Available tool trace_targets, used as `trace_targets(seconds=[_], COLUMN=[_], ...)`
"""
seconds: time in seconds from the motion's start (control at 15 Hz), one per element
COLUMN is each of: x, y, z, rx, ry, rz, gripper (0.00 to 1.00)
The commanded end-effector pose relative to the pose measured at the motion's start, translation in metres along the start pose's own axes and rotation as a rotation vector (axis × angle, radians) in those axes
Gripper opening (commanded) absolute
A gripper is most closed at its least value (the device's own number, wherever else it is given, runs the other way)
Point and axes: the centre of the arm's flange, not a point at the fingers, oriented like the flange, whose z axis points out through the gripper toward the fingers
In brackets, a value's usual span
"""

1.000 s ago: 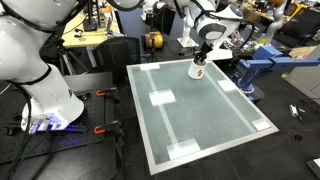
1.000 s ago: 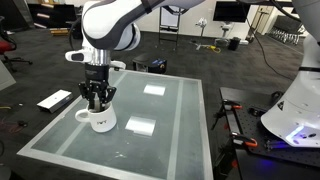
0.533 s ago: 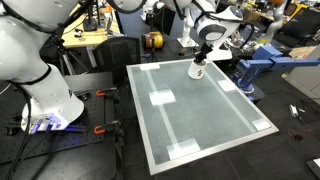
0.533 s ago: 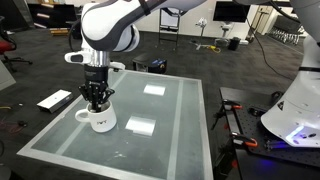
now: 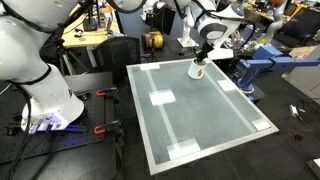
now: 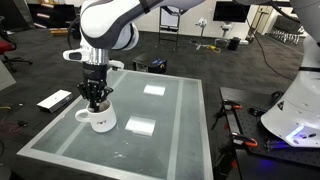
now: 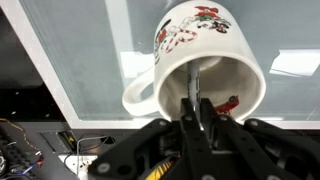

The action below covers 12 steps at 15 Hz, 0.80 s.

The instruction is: Remove the marker from the mug and put it on the table

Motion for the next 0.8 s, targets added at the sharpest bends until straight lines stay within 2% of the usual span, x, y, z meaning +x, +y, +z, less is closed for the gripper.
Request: trace_targets(seconds=[0.0, 0.4, 0.73], x=[0.013, 0.038, 0.059], y=[0.0, -0.011, -0.033], z=[-0.025, -0.074, -0.12], rx=[-0.027, -0.104, -0.166], ry=[-0.013, -0.007, -0.008], rz=[-0.001, -0.026, -0.042], gripper=[0.03, 0.03, 0.03])
